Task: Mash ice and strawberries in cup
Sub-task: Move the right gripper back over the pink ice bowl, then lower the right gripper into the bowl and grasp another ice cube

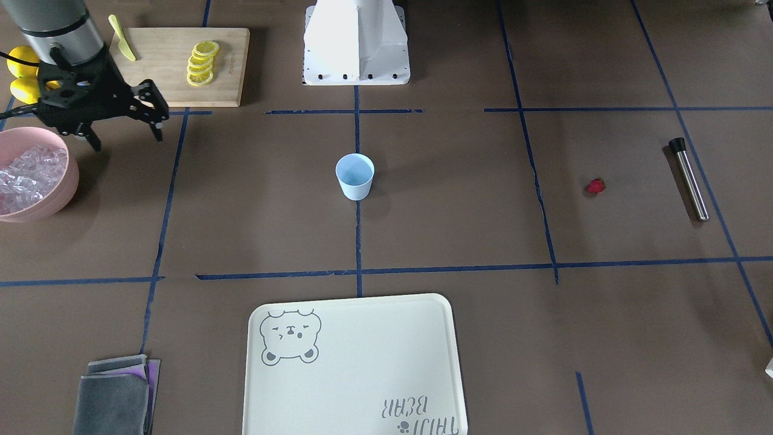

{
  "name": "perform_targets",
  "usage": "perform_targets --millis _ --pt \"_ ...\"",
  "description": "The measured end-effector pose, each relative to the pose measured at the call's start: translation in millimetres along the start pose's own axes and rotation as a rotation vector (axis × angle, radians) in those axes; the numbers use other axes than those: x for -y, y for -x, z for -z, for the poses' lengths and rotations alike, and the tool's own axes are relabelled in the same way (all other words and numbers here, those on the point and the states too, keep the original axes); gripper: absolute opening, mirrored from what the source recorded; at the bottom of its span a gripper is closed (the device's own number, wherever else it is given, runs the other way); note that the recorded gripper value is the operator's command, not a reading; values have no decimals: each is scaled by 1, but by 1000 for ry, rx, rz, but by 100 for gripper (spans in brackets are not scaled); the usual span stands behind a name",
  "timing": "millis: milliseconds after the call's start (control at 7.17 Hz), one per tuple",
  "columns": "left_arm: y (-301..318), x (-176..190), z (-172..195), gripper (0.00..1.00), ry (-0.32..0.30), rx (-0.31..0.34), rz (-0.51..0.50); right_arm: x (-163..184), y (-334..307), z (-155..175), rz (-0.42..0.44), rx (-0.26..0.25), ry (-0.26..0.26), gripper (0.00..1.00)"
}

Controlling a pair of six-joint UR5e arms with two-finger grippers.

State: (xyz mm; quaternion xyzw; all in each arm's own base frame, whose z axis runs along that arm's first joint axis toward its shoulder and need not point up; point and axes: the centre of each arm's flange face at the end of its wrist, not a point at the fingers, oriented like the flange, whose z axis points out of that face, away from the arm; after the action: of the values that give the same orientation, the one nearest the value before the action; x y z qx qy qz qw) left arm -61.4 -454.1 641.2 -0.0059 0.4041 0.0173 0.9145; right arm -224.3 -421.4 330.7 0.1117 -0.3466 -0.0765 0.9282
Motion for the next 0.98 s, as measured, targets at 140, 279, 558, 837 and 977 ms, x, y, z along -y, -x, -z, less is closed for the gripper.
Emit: perform_targets --millis 140,279,558,837,977 --pt "-2 0 1 100 -3 0 1 -7 -52 -4 0 16 0 99" --pt "-3 0 2 100 -5 0 0 -13 -102 -13 -4 32 7 99" --pt "-5 0 5 100 -9 1 -2 -20 -171 -35 -25 21 35 99" --pt "-11 -2 10 100 -18 2 -10 -30 -212 -54 -1 -6 73 99" --pt "-15 -4 14 100 -23 2 -8 -35 -227 -63 48 -14 93 98"
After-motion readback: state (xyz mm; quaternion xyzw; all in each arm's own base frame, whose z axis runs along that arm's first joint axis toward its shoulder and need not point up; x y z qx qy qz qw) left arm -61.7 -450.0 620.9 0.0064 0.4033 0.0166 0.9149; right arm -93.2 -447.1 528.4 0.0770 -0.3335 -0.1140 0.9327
